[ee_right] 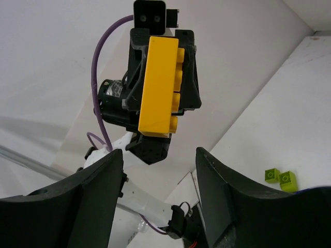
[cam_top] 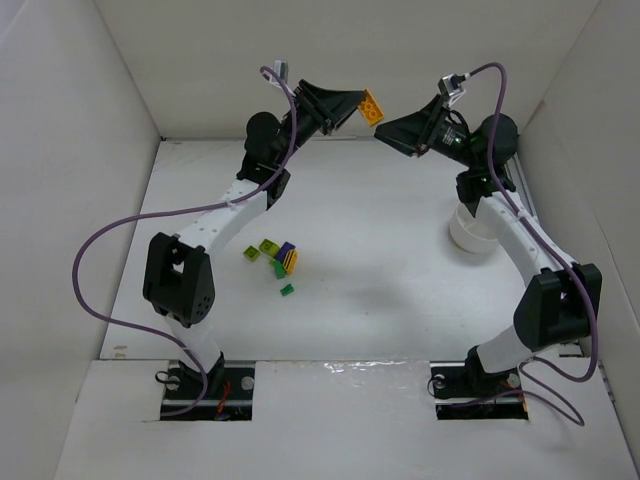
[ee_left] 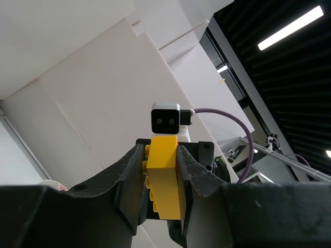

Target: Sort the legos into containers by color

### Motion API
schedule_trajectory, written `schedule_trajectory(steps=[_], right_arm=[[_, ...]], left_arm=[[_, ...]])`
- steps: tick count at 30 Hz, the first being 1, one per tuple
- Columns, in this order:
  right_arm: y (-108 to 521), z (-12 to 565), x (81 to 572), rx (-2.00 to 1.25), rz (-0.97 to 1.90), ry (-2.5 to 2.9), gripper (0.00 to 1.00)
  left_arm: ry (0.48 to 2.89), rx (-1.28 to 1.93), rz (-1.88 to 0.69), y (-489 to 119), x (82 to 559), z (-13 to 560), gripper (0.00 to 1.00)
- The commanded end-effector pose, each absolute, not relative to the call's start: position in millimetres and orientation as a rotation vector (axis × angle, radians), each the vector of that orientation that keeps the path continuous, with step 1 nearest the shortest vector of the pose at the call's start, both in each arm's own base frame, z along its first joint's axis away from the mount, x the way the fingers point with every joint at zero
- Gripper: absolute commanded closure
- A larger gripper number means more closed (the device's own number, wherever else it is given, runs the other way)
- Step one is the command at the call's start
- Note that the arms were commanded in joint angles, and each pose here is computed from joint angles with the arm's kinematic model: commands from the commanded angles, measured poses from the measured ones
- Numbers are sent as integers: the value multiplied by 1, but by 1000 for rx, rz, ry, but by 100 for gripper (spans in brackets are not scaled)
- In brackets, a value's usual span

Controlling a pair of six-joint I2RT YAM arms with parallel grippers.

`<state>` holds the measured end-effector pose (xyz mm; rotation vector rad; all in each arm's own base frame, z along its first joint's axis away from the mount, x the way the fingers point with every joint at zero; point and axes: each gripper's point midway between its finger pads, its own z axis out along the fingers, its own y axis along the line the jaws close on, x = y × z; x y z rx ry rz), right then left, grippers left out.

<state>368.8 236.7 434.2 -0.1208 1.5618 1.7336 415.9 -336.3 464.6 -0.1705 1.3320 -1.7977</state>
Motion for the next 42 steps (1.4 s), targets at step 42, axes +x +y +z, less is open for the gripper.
schedule_trajectory(steps=[42], right_arm=[[241, 470, 378, -278, 1656, 1392, 73]], left_arm=[[1282, -97, -1833, -339, 393, 482, 97]])
